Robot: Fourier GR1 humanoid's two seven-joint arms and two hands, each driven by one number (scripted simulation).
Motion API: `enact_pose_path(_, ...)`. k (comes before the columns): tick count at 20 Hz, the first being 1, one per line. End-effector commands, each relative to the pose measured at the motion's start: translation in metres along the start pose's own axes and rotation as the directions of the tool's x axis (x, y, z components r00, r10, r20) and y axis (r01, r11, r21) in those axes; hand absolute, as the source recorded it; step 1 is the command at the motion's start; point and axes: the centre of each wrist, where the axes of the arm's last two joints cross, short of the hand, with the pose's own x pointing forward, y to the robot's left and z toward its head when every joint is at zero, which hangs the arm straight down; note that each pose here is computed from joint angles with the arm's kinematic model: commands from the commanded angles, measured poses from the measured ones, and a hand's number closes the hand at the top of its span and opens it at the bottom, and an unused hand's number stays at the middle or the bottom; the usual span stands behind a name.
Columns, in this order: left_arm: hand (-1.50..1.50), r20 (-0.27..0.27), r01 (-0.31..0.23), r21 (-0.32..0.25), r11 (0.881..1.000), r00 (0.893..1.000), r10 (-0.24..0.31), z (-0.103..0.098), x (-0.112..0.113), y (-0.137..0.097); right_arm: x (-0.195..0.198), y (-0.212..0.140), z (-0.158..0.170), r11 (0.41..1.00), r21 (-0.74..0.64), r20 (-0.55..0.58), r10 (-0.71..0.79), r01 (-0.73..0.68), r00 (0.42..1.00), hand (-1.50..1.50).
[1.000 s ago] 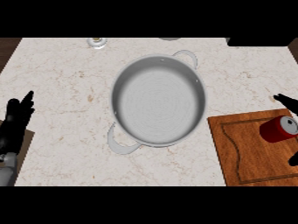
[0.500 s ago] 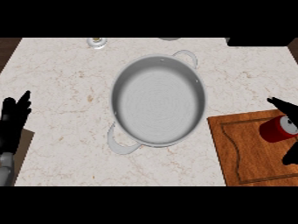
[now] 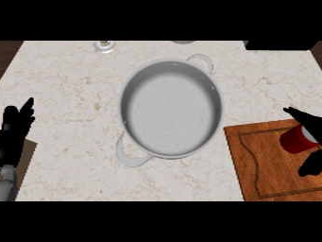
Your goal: Pick the can from the cutting board and place it in the pot
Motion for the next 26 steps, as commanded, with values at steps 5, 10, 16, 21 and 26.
enact_pose_path(5,0.00,0.008,0.011,0.009,1.000,1.000,-0.011,-0.001,0.001,0.001,-0.003,0.007,-0.004,1.000,0.012,-0.004,-0.009,0.009,1.000,-1.50)
enact_pose_path(10,0.00,0.001,-0.009,0.005,1.000,1.000,0.009,-0.005,-0.010,-0.013,-0.024,0.010,-0.017,0.999,-0.051,0.071,-0.014,0.018,0.997,1.50)
enact_pose_path(16,0.00,0.004,0.001,-0.006,1.000,1.000,-0.001,0.006,0.002,0.006,-0.005,0.010,-0.020,0.982,-0.170,0.085,0.098,-0.082,0.992,1.50)
enact_pose_path(21,0.00,0.010,-0.011,-0.002,1.000,1.000,0.011,-0.008,0.007,0.016,-0.005,0.007,-0.011,0.965,-0.252,0.123,0.110,-0.076,0.986,1.50)
enact_pose_path(26,0.00,-0.047,-0.014,0.024,1.000,0.999,0.016,-0.001,-0.003,0.006,0.010,0.046,0.030,0.958,-0.284,-0.096,0.004,-0.032,0.995,1.50)
